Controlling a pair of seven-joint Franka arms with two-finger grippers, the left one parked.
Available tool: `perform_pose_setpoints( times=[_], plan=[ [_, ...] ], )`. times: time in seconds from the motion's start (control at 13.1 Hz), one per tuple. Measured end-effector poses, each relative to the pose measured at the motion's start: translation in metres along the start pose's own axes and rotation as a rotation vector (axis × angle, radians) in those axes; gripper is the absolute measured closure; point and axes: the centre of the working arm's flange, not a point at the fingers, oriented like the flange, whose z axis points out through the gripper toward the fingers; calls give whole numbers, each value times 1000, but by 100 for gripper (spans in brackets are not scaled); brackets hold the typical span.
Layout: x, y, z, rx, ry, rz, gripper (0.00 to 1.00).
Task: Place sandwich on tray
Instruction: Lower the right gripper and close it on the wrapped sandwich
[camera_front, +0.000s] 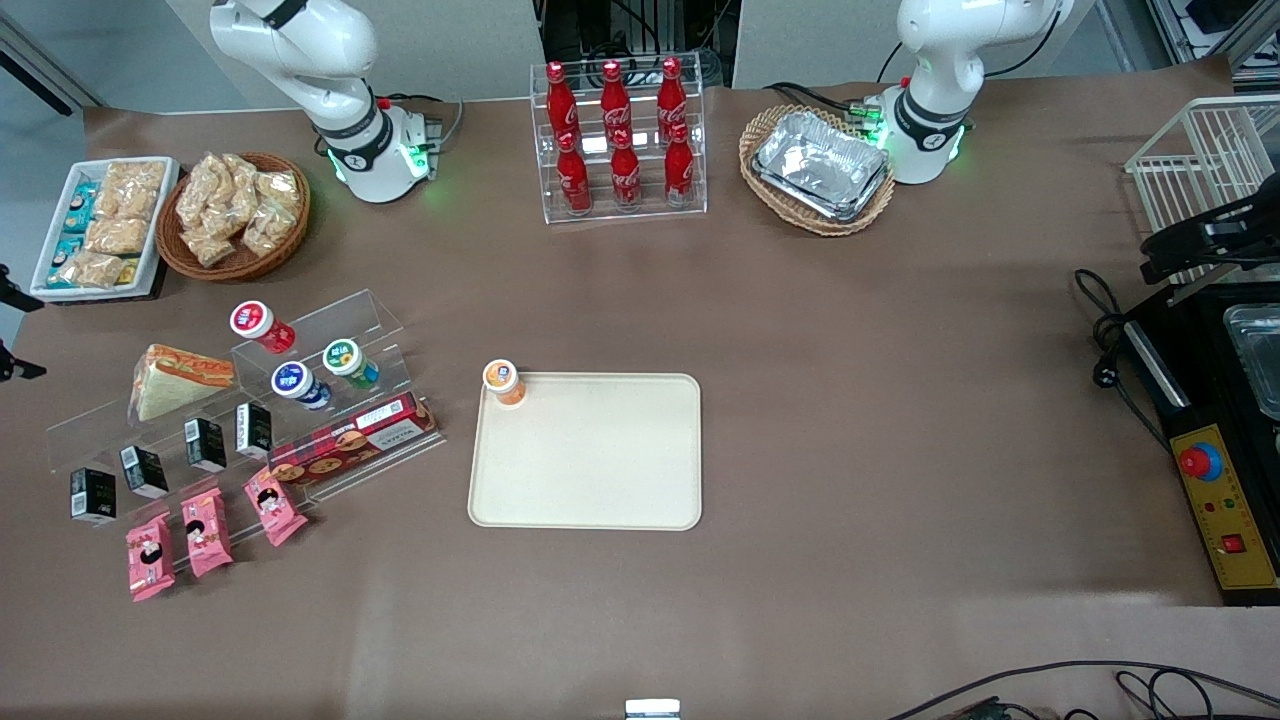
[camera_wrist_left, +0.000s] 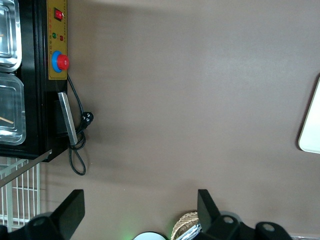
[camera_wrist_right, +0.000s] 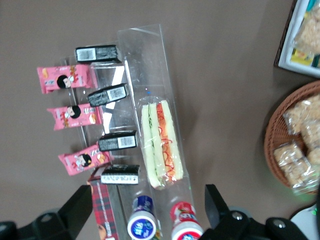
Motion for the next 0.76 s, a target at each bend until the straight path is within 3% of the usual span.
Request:
perform_pose_setpoints(
  times=[0.46,0.76],
  plan=[
    [-9,-4,68,-49,-29,171,0],
    [-26,-11,107,-32,-15,186,0]
  ],
)
